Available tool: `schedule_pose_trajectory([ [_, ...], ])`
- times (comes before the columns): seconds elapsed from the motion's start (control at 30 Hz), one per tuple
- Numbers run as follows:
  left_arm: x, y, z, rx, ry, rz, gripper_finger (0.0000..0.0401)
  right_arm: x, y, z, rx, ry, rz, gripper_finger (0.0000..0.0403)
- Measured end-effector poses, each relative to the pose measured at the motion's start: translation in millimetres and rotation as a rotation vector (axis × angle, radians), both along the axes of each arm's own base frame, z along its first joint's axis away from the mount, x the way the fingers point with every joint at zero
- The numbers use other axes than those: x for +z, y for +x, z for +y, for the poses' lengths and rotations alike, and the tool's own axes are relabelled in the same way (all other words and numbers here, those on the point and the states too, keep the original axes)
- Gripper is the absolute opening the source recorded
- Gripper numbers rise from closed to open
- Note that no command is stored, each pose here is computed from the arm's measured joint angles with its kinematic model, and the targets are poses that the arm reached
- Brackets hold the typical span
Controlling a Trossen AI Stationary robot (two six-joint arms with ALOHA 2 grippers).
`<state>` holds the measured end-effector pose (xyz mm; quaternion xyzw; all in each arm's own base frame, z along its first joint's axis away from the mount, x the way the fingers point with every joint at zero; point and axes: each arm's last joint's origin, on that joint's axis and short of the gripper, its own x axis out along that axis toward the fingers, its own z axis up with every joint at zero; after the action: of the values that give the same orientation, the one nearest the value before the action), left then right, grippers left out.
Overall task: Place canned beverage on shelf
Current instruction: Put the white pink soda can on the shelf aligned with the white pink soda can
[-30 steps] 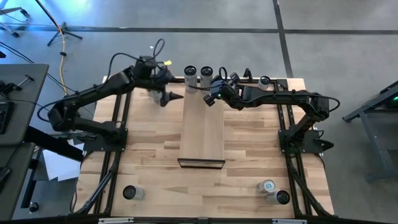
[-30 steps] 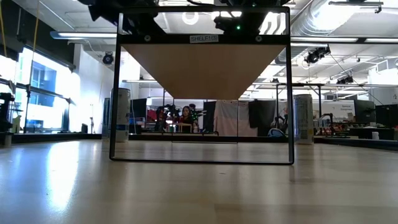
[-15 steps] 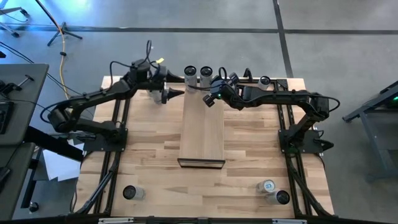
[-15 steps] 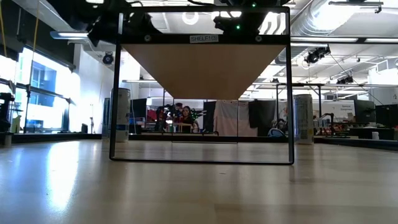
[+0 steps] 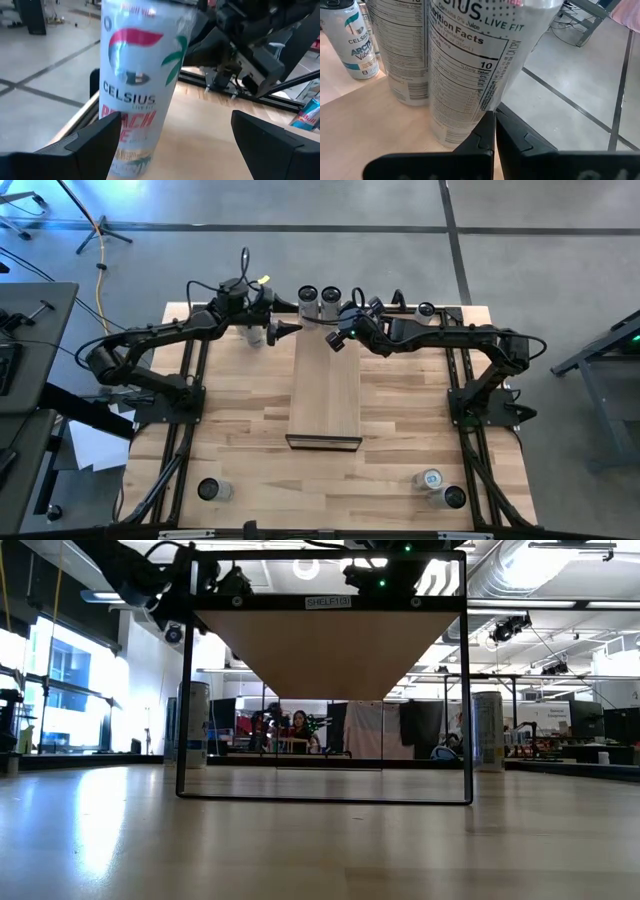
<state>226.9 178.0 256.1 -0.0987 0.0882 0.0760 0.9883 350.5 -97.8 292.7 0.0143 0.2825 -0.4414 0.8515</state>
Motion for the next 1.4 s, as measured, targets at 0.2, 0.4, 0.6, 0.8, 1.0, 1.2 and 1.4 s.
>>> schedule_pose_trajectory([
  [0.2, 1, 0, 0, 0.001, 0.003, -0.007, 0.0347, 2, 2, 0, 0.018, 0.004, -0.035, 0.0],
  [0.4, 1, 0, 0, -0.008, -0.003, -0.006, 0.0347, 4, 4, -2, 0.029, 0.01, -0.065, 0.0],
  [0.6, 1, 0, -1, -0.018, -0.013, -0.008, 0.0347, 4, 3, -2, 0.032, 0.007, -0.056, 0.0],
  [0.8, 1, 0, 0, -0.017, -0.014, -0.009, 0.0347, 4, 3, -2, 0.037, 0.001, -0.045, 0.0],
  [1.0, 1, -3, 3, -0.011, -0.017, -0.01, 0.0347, 2, 3, 1, 0.065, -0.011, 0.006, 0.0],
  [1.2, 1, -7, 7, 0.004, -0.027, -0.011, 0.0347, 0, 1, 1, 0.06, -0.01, 0.031, 0.0],
  [1.4, 3, -13, 11, 0.028, -0.025, -0.015, 0.0347, 1, -2, 0, 0.064, -0.037, 0.088, 0.0],
])
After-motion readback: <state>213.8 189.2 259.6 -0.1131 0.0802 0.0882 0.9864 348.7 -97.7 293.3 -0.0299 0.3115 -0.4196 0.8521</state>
